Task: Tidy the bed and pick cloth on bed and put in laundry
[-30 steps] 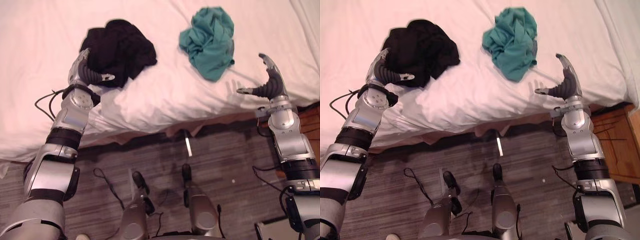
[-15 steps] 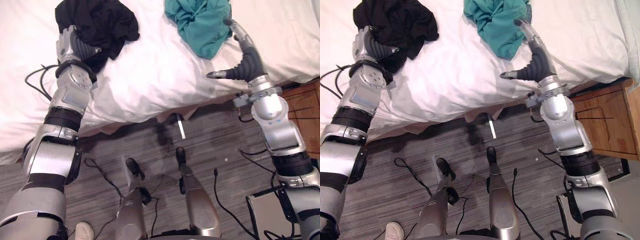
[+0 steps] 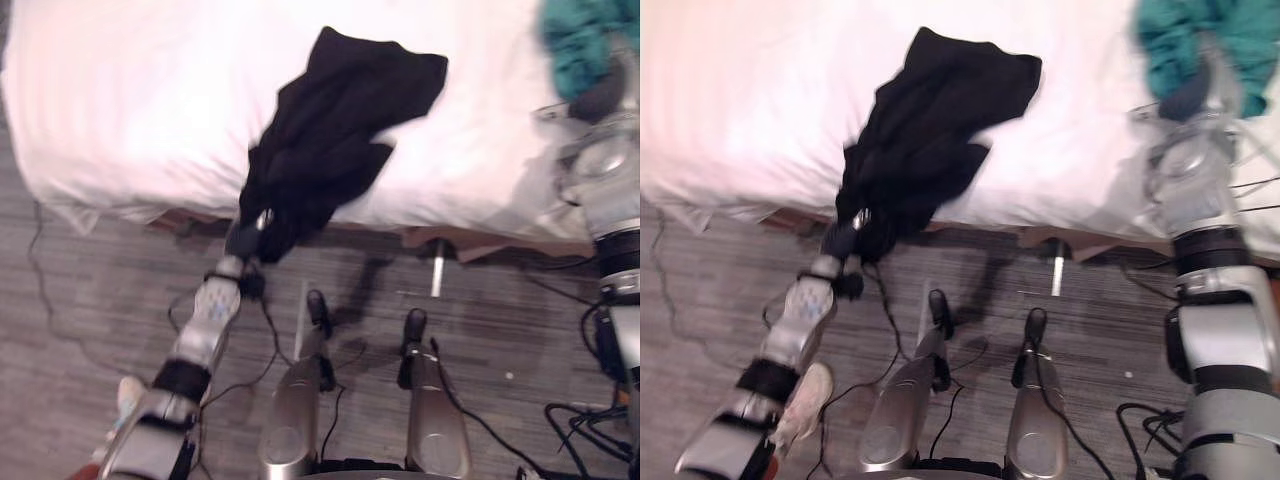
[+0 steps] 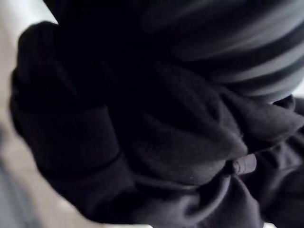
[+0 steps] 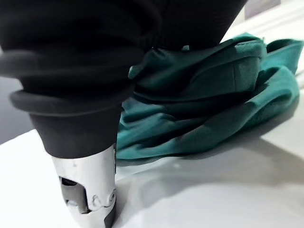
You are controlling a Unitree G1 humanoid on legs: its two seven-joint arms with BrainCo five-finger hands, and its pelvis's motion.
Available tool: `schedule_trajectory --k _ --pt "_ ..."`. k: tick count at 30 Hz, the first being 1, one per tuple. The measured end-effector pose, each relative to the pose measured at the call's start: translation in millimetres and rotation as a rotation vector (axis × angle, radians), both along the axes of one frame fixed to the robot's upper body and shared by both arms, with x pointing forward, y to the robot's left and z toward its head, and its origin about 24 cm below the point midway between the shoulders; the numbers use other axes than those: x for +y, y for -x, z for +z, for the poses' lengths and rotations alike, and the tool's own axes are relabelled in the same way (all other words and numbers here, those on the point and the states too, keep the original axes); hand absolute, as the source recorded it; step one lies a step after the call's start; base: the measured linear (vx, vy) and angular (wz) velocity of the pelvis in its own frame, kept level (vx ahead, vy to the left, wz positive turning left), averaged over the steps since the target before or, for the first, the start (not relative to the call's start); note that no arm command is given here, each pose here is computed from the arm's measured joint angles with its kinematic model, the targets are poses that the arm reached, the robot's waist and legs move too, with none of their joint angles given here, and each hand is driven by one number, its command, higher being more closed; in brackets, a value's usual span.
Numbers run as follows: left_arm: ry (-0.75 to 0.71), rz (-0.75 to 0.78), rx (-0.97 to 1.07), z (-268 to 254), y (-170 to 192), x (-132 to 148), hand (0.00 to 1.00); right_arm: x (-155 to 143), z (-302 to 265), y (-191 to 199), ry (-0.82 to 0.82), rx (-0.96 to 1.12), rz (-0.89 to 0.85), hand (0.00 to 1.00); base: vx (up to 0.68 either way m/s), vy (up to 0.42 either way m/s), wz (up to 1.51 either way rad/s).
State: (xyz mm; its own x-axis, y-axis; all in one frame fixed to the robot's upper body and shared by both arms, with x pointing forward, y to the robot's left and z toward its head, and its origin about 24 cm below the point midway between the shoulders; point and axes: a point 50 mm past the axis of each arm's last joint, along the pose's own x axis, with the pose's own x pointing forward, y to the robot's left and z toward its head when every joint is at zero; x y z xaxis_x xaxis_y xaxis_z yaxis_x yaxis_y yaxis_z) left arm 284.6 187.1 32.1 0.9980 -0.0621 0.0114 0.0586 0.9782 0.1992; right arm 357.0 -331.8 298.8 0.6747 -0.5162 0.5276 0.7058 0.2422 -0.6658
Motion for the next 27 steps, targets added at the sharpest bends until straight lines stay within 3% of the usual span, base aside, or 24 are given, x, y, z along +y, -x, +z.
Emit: schedule_trajectory --k 1,6,12,16,21,24,27 --pt "0.000 0.019 0.118 -29.2 24.7 4.1 1.00 -9.2 8.3 5.4 0.008 -0.030 -0.062 1.00 0.07 0.023 0.30" --pt "0.039 -0.028 0.368 -83.9 91.5 -5.2 1.00 -43.2 17.5 23.4 0.028 0.022 -0.197 1.00 0.04 0.053 0.24" --pt "0.086 -0.097 0.299 -76.1 98.4 -12.5 1.00 -67.2 12.5 32.8 -0.075 0.096 -0.204 1.00 -0.02 0.038 0.02" --pt "0.123 -0.152 0.245 -65.7 100.3 -19.4 1.00 -67.4 -1.2 29.1 -0.171 0.080 -0.092 1.00 0.03 -0.014 -0.18" --pt "0.137 -0.185 0.260 -67.1 106.7 -26.5 1.00 -54.2 -40.7 26.1 -0.261 0.041 0.121 1.00 0.06 -0.074 -0.28" --pt "0.143 -0.190 0.290 -71.0 109.5 -27.9 1.00 -24.3 -92.1 28.8 -0.364 0.027 0.304 1.00 0.09 -0.123 -0.42" --pt "0.164 -0.176 0.316 -76.0 113.2 -31.0 1.00 26.3 -168.2 49.3 -0.517 0.118 0.484 1.00 0.12 -0.134 -0.42"
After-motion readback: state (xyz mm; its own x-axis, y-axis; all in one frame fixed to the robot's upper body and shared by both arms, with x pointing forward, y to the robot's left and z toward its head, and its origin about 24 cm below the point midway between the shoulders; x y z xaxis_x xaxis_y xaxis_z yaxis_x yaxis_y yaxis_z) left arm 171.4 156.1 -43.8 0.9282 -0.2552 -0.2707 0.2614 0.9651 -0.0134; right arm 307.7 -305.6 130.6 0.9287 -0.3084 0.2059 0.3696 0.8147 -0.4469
